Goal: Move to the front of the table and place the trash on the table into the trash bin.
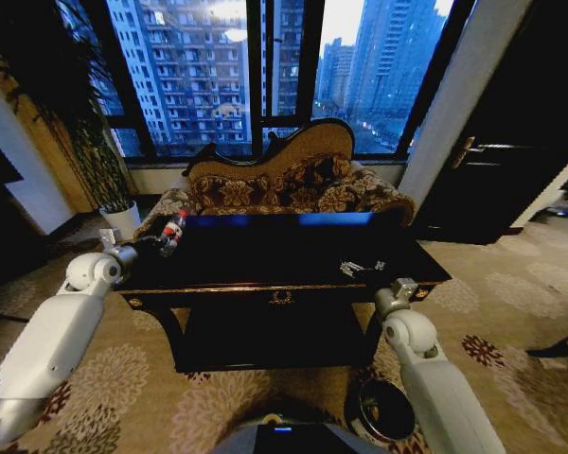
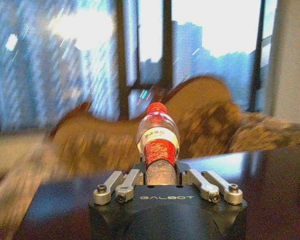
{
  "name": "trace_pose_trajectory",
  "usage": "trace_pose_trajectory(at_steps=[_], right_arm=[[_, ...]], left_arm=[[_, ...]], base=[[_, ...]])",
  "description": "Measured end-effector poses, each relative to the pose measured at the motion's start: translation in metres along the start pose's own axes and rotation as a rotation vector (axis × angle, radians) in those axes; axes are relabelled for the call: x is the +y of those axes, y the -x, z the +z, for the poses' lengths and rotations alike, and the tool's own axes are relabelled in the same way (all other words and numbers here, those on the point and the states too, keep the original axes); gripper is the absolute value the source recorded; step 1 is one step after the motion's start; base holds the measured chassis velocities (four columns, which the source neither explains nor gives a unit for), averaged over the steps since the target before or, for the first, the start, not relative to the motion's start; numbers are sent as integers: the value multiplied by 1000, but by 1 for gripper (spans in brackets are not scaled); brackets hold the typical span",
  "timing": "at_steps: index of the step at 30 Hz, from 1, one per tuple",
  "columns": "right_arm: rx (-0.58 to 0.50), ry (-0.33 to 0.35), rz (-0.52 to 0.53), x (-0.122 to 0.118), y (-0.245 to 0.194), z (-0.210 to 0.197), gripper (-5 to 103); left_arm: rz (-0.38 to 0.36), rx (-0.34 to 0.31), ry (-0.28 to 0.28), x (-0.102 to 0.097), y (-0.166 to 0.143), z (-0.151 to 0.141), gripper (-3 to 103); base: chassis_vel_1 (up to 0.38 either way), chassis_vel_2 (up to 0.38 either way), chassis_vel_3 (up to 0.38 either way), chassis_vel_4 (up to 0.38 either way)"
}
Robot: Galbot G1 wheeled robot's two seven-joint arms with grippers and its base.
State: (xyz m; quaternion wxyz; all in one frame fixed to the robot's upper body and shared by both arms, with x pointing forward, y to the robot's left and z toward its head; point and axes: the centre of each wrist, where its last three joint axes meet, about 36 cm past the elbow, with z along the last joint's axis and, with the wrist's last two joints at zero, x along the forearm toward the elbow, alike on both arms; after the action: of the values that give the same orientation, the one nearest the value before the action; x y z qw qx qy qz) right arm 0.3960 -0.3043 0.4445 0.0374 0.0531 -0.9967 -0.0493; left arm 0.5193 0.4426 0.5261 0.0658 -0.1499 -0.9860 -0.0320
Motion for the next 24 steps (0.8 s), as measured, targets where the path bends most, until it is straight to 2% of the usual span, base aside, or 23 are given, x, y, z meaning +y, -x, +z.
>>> trace_pose_trajectory(at_steps=[1,3,4,6,7,11,14,17,18,20,21,23,24], right_arm=[[0,0,0,0,0,0,100],[-14,6,-10,5,-1,-4,100],[-14,6,-10,5,-1,-4,100],[-20,27,-49,14,-5,-11,100],[-20,27,-49,14,-5,-11,100],[0,51,-154,38,-20,-16,100],[1,71,-179,43,-24,-20,100],[12,188,-266,53,-35,-39,100],[12,188,-266,53,-35,-39,100],[36,289,-342,58,-42,-54,100],[36,289,-342,58,-42,-54,100],[53,371,-406,62,-45,-65,100],[53,371,-406,62,-45,-65,100]], left_arm=[[0,0,0,0,0,0,28],[75,-85,69,-8,-2,-3,28],[75,-85,69,-8,-2,-3,28],[134,-142,103,-25,-3,-10,28],[134,-142,103,-25,-3,-10,28],[216,-200,151,-62,-3,-22,28],[227,-210,162,-71,-4,-24,28],[254,-246,210,-101,-9,-29,28],[254,-246,210,-101,-9,-29,28],[274,-265,261,-117,-12,-29,28],[274,-265,261,-117,-12,-29,28],[284,-272,306,-127,-16,-29,28],[284,-272,306,-127,-16,-29,28]], base=[[0,0,0,0],[0,0,0,0],[0,0,0,0],[0,0,0,0],[0,0,0,0],[0,0,0,0],[0,0,0,0],[0,0,0,0],[0,0,0,0],[0,0,0,0],[0,0,0,0],[0,0,0,0],[0,0,0,0]])
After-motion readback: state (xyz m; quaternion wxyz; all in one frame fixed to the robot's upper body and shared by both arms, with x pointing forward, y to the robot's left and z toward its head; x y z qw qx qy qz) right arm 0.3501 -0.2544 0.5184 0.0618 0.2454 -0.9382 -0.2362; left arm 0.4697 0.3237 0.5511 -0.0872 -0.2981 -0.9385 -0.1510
